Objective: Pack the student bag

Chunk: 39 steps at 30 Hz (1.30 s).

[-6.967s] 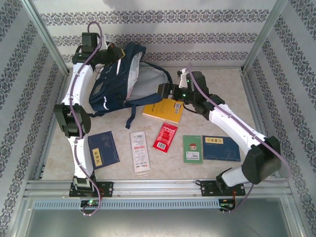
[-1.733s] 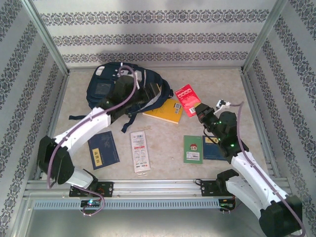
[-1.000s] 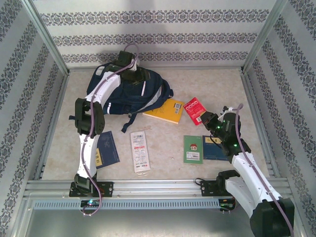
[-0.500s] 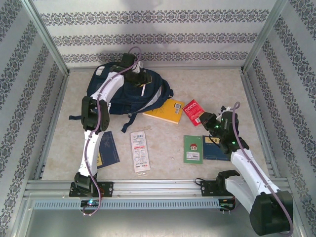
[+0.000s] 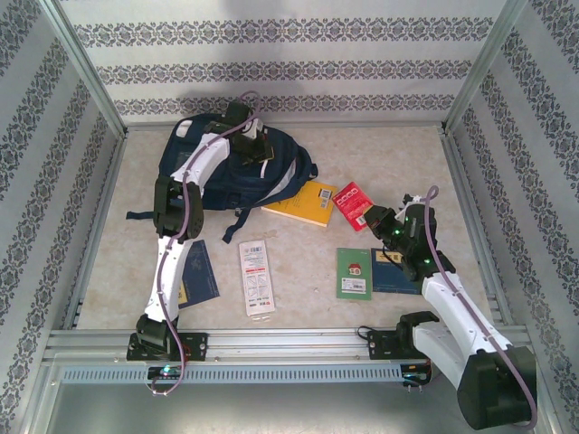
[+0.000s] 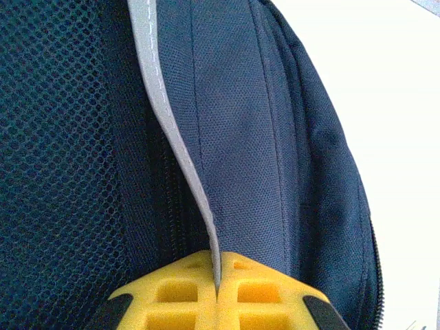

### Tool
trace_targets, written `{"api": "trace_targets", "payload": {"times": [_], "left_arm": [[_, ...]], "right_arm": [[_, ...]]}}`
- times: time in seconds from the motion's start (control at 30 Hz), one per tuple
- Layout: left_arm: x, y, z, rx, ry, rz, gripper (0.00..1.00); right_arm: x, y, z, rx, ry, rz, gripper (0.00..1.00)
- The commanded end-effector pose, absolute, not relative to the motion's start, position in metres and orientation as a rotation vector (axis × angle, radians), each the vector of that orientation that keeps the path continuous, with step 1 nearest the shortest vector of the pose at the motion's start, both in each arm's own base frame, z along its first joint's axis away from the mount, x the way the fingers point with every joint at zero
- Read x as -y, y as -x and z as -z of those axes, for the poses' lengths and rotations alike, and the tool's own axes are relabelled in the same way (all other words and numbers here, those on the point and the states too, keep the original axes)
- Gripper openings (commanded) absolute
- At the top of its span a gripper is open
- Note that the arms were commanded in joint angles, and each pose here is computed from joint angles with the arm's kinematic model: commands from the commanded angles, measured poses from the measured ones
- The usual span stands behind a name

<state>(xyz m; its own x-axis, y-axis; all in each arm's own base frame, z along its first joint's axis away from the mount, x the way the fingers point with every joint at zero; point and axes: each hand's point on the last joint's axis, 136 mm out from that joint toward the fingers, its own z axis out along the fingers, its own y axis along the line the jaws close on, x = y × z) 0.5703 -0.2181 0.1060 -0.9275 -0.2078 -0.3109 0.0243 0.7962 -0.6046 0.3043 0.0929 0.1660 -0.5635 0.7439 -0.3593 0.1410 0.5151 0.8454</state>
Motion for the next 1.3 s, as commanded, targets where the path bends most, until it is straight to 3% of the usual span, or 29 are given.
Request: {"api": "trace_targets", "payload": {"times": [0.0, 0.33, 0.57, 1.0, 1.27], "left_arm": [[0.219, -0.564, -0.144, -2.59, 0.074, 0.862, 0.0], [0.207, -0.519, -0.29, -2.394, -0.101, 0.781, 0.0], [0.199, -0.484, -0.348, -2.304, -0.195, 0.769, 0.0], [0.219, -0.454, -0.4, -2.138, -0.386, 1.023, 0.0], [0.231, -0.447, -0.4, -2.113, -0.439, 1.143, 0.0]], "right_arm": [[-0.096, -0.303, -0.177, -1.991, -0.667, -1.054, 0.04], [-0.121, -0.309, -0.207, -2.01, -0.49, -1.138, 0.05], [-0.165, -0.317, -0.246, -2.032, -0.255, -1.256, 0.08], [-0.249, -0.356, -0.254, -2.146, 0.008, -1.502, 0.08], [-0.296, -0.39, -0.217, -2.275, -0.032, -1.461, 0.08]]}}
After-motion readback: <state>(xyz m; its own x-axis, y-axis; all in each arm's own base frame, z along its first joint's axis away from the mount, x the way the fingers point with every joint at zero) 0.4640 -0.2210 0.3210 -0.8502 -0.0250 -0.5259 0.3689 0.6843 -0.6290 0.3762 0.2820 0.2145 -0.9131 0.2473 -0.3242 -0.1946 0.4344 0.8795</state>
